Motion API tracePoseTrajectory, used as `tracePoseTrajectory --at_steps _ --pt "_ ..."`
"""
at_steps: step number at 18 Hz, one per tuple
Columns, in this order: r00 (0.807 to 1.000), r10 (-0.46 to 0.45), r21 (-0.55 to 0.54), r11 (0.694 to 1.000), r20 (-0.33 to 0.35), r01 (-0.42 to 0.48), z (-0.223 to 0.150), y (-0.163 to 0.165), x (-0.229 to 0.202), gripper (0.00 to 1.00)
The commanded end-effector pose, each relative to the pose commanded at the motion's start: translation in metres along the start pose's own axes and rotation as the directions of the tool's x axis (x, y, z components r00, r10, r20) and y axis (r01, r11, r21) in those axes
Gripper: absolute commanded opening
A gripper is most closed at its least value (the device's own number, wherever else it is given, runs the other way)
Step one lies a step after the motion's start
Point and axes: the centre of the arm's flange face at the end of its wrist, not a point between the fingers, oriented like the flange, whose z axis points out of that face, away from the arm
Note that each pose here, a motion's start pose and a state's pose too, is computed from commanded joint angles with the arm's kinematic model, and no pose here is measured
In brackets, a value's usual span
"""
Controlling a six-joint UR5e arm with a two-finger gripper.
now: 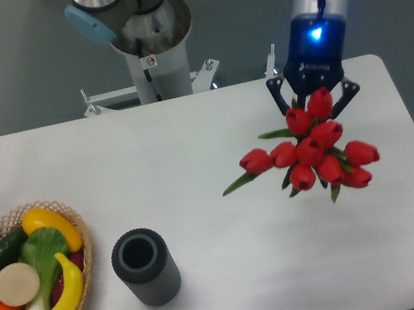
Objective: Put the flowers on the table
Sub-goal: 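Lower the tulip bouquet toward the table beside the black vase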
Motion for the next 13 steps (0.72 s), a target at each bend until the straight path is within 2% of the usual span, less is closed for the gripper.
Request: tracePoseTrajectory --at_steps 4,6,8,13 --pt "1.000 0.018 -0.168 0.986 0.013 -0.015 0.029 0.014 0.008 0.14" --pt "0.998 0.055 -0.248 0.967 0.007 -0.051 0.047 0.012 0.015 0.14" --pt "0.999 0.053 -0.326 0.944 0.002 -0.049 0.057 0.023 0.013 0.14" --pt "0.996 0.079 -0.451 0.889 -0.029 -0.083 0.089 0.042 0.018 0.14"
